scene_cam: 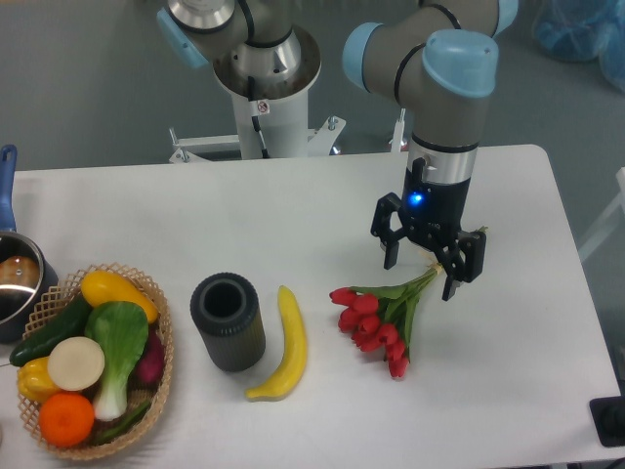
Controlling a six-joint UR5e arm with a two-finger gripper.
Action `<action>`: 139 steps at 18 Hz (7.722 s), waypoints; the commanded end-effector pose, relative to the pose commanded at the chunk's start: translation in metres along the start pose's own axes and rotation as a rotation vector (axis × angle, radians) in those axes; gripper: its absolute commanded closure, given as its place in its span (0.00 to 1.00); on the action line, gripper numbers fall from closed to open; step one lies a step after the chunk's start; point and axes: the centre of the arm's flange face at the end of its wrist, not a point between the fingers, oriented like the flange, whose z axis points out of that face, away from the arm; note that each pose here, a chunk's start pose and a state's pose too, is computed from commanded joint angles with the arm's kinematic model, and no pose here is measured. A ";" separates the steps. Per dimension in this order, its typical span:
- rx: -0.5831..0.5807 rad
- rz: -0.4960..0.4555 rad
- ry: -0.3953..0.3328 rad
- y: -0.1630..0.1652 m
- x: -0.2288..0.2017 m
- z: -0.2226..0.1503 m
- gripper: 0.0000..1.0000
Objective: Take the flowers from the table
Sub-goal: 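Move the open gripper over the green stems of the red tulips, then lower the open gripper down around the tulip stems, then close the gripper on the tulip stems, then lift the gripped tulip bunch up off the table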
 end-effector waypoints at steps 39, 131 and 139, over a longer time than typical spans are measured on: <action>-0.103 -0.023 0.177 0.106 -0.011 0.095 0.00; -0.030 -0.025 0.336 0.151 0.030 0.160 0.68; -0.024 -0.023 0.311 0.148 0.024 0.145 0.71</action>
